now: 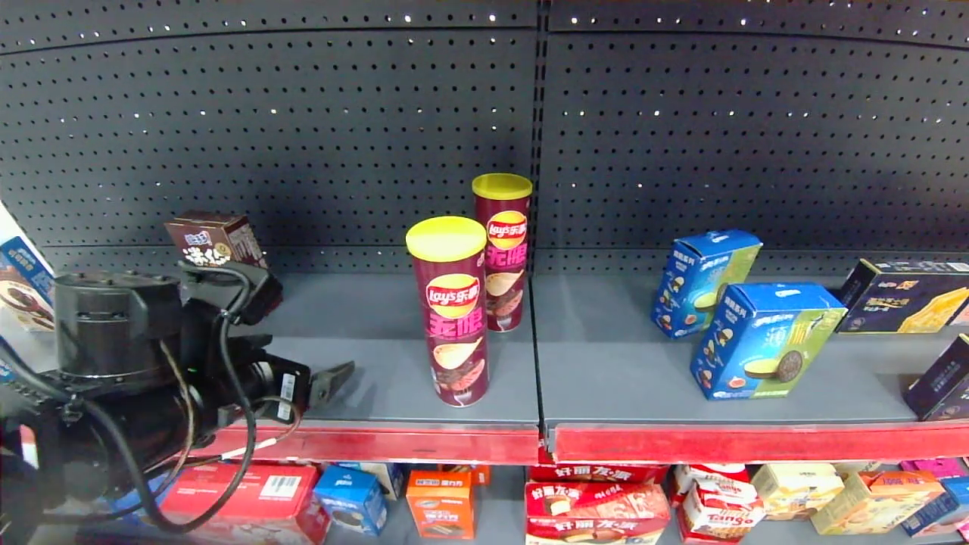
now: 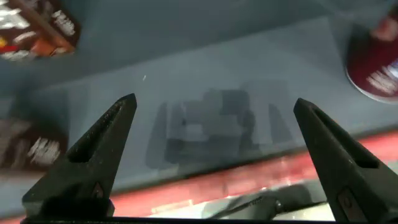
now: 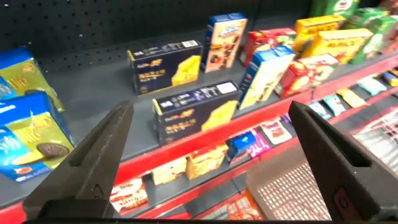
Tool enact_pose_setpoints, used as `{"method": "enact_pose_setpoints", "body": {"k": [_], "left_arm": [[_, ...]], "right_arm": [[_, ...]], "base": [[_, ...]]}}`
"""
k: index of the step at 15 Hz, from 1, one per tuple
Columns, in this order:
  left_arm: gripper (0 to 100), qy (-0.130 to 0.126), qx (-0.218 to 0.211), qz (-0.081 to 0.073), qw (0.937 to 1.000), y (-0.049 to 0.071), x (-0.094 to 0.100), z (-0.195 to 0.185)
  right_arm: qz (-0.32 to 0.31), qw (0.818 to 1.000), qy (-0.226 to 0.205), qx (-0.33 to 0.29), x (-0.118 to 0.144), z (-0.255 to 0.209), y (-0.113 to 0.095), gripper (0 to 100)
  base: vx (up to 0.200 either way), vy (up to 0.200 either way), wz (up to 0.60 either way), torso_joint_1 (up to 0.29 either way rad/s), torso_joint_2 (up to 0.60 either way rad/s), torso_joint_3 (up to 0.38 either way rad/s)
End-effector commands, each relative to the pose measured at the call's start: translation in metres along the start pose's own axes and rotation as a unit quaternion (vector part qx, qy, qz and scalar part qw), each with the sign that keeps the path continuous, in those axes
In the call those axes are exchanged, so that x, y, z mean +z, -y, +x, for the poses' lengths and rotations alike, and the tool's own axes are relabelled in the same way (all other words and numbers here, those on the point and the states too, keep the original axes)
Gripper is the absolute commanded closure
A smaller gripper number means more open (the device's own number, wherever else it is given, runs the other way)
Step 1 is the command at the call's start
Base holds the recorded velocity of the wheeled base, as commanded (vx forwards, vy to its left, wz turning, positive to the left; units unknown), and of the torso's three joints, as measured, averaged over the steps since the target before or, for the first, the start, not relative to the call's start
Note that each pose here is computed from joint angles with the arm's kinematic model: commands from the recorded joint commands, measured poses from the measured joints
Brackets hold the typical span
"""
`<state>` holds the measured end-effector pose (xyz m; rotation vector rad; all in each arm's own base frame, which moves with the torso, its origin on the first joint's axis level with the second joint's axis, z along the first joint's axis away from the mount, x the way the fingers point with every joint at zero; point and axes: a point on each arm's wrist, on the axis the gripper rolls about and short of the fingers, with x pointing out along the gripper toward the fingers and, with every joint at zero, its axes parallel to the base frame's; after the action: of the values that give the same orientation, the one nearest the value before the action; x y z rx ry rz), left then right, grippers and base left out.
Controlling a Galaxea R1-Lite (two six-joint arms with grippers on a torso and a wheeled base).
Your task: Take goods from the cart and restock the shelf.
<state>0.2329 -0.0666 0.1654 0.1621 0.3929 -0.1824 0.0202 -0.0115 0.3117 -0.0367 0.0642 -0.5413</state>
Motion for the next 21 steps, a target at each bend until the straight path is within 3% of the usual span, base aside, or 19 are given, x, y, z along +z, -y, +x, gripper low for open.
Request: {"method": "enact_pose_setpoints", "body": {"k": [1,6,14,21], "left_arm": [[0,-0.019,-0.011,0.007,0.9997,0.01,0.002,0.03],[0,-0.016,-0.034,0.02,0.9991,0.03,0.006,0.049],[0,-0.012,-0.045,0.024,0.9986,0.039,0.007,0.052],[0,-0.001,-0.066,0.032,0.9973,0.057,0.014,0.065]], "right_arm": [[0.006,1.0,0.008,-0.006,-0.001,-0.007,0.005,0],[0.006,1.0,0.007,-0.017,-0.002,-0.007,0.006,0],[0.004,1.0,0.004,-0.015,-0.002,-0.006,0.005,0],[0.002,1.0,0.002,-0.014,-0.004,-0.005,0.004,0]], "base": [[0.0,0.0,0.0,0.0,0.0,0.0],[0.0,0.0,0.0,0.0,0.0,0.0],[0.0,0.0,0.0,0.0,0.0,0.0],[0.0,0.0,0.0,0.0,0.0,0.0]]}}
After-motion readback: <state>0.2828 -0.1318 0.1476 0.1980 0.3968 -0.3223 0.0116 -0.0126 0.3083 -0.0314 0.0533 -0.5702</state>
